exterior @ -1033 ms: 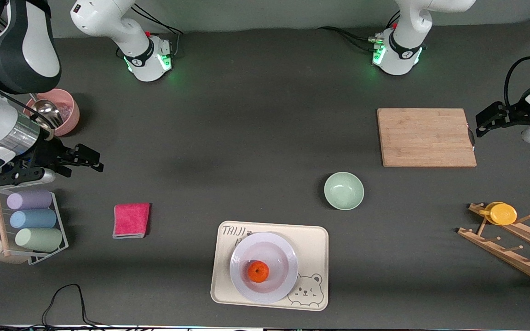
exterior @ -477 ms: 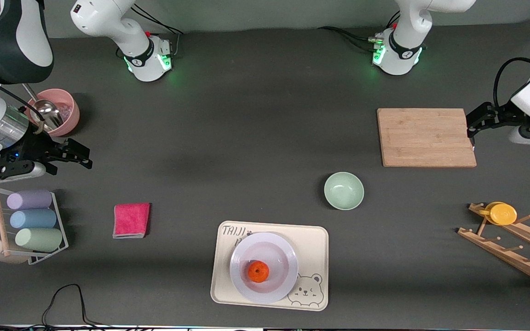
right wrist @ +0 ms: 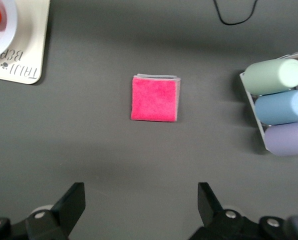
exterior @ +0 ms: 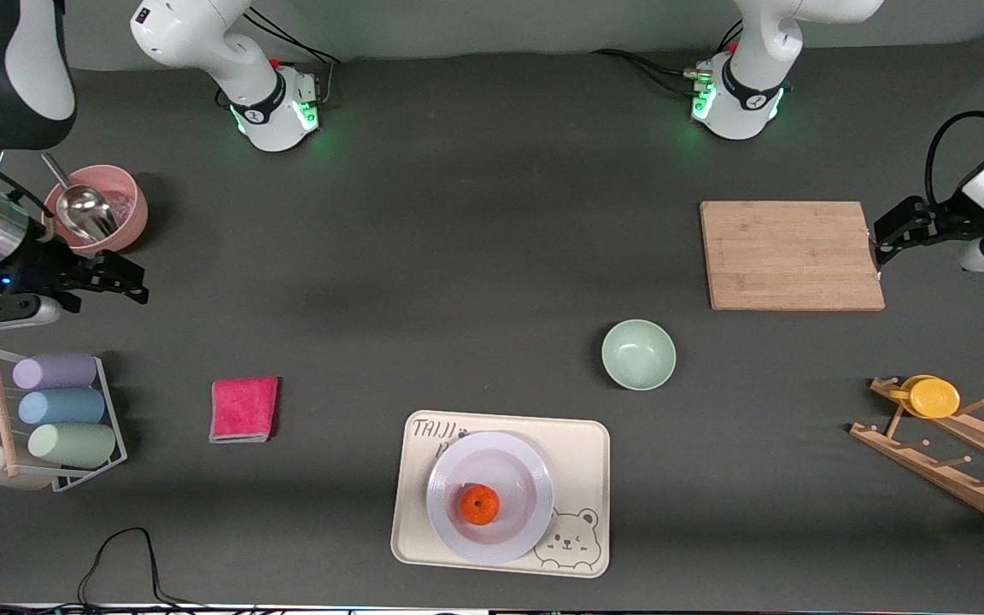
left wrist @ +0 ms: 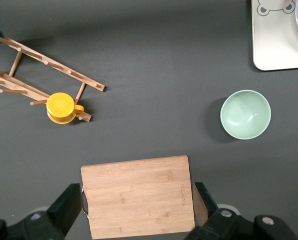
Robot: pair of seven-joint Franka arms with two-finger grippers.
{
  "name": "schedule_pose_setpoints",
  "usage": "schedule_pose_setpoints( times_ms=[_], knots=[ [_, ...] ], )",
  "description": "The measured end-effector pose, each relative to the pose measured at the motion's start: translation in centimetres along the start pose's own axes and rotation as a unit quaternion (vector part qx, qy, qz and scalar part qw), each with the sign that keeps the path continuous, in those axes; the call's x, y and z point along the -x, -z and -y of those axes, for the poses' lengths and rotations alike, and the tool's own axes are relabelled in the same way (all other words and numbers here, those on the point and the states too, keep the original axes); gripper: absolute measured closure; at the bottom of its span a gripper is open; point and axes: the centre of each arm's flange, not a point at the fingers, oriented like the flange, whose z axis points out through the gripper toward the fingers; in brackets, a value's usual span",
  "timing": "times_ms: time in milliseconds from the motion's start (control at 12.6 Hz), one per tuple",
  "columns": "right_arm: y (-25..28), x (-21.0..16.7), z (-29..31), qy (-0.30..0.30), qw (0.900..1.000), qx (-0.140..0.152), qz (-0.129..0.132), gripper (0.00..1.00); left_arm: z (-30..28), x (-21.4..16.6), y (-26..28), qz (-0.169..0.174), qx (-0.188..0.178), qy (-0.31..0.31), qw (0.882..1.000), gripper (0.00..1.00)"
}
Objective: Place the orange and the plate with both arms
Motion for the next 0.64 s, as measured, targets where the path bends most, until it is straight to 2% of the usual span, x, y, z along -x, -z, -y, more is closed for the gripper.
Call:
schedule_pose_setpoints(
  times_ms=[159, 477, 636],
  knots=[
    [0.4, 0.6, -2.2, -0.017, 1.0, -0.002, 0.018, 0.0, 0.4, 0.3, 0.6, -0.005, 0.001, 0.003, 1.0, 0.0],
    [1.9, 1.2, -4.1, -0.032, 0.999, -0.004, 0.026, 0.0, 2.2, 0.8, 0.7, 0.005, 0.001, 0.02, 1.0, 0.0],
    [1.6, 1.5, -4.0, -0.031, 0.999, -0.006, 0.04, 0.0, 2.2, 1.1, 0.6, 0.012, 0.002, 0.02, 1.0, 0.0]
  ],
)
